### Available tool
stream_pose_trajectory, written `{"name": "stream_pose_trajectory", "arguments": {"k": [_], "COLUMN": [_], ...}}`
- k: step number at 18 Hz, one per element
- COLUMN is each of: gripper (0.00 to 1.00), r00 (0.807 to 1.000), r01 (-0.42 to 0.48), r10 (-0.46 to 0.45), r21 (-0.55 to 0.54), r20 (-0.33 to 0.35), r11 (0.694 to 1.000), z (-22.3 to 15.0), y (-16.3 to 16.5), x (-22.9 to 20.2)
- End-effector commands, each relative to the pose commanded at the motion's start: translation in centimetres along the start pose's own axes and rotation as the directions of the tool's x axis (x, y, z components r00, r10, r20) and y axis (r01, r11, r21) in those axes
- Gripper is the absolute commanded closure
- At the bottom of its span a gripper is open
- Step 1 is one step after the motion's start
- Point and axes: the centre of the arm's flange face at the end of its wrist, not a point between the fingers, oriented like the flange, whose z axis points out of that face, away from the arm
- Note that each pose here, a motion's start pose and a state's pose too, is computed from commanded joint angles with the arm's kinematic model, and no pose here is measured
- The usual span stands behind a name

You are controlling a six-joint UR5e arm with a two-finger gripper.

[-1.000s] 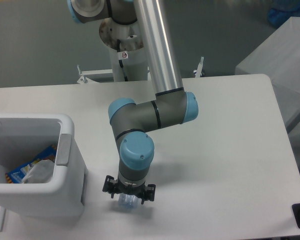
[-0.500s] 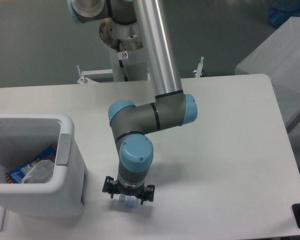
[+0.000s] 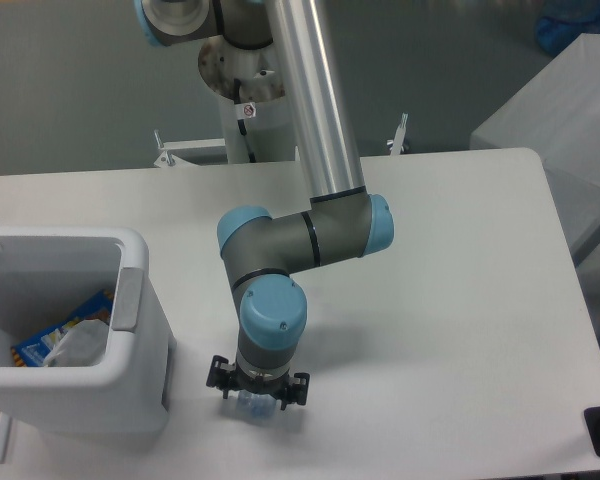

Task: Place the trash in the trash can
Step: 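Close the gripper around the bottle's end, then lift the water bottle and carry it over the bin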

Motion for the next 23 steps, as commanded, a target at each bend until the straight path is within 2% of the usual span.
{"name": "stream_pose_trajectory", "arguments": {"k": [6,14,20,23], "gripper": [0.40,0.43,0.43,0.43], "r00": [1.000,1.000,0.998,0.999], "r01": [-0.003,-0.008,-0.051,-0.039], "r10": [0.003,0.008,0.046,0.036], "r21": [0.010,0.039,0.107,0.166], "r20": [0.008,0.020,0.049,0.026], "r11": [1.000,0.999,0.993,0.985], "z": [-0.7,-2.6,-7.6,-10.2], "y": [-0.1,-0.6,-1.1,-1.1], "x": [0.2,0.1,-0.6,-2.0]}}
